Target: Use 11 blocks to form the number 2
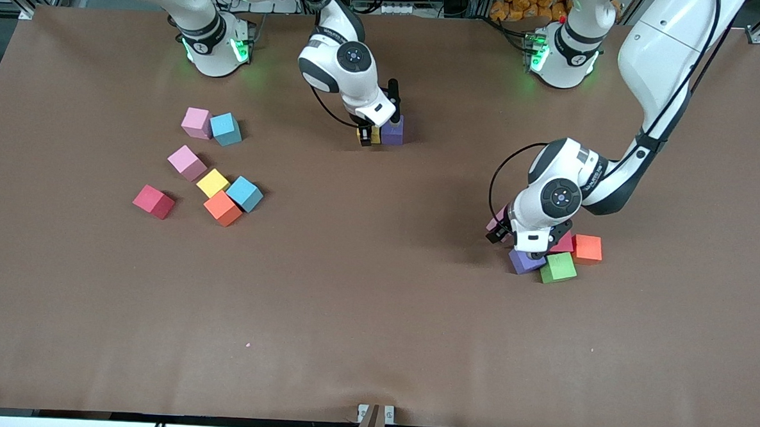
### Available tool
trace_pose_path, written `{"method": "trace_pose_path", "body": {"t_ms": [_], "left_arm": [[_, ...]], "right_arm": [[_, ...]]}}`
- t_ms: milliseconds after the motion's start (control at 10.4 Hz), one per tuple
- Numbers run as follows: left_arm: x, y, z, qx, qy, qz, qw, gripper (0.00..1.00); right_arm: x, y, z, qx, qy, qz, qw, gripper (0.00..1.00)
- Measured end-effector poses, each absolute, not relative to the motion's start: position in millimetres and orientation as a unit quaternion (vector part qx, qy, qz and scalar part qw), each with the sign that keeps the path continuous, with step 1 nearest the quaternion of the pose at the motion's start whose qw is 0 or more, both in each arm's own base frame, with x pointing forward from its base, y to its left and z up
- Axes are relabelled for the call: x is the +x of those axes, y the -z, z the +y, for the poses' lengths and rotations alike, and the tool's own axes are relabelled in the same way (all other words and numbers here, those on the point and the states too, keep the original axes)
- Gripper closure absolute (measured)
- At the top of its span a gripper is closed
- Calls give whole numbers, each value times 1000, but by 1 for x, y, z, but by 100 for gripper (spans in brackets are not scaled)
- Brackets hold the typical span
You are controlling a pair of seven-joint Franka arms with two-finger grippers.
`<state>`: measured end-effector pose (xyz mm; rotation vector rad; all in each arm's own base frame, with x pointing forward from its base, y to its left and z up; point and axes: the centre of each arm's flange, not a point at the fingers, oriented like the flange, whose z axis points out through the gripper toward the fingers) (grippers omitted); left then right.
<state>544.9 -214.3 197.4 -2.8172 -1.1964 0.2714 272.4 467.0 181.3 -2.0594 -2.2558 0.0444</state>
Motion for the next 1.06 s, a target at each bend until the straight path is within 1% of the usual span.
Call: {"method": "trace_pose_path", "body": {"t_ms": [96,192,289,385,481,577,673,769,962,1058], "left_arm": [[545,-198,-214,-916,-87,-389,34,9],[546,-198,-214,-916,-87,-389,33,24],[546,-199,-215,-917,-86,-389,32,34],[546,-199,-215,-917,-85,-389,32,41],[547,-200,-215,-917,-85,-389,31,41],[549,-204,-216,-917,-81,-390,28,41],[552,-212,-217,-916,-75,-394,26,41],[554,-220,-220,-913,-68,-401,22,41],[553,-236,-239,-907,-61,-417,13,41],[551,-241,-248,-904,-61,-423,10,41]], "right_arm": [[272,-181,467,-674,-13,-738,44,41],[272,-181,468,-673,-13,-738,44,41],[271,-181,469,-672,-12,-739,45,41],[270,-181,469,-672,-11,-740,45,41],[269,-181,470,-671,-10,-740,45,41],[268,-180,470,-670,-10,-740,46,34],[268,-179,471,-670,-10,-741,46,30],[266,-177,471,-670,-12,-741,47,22],[266,-173,470,-670,-15,-741,48,14],[266,-173,470,-670,-15,-741,48,14]]}}
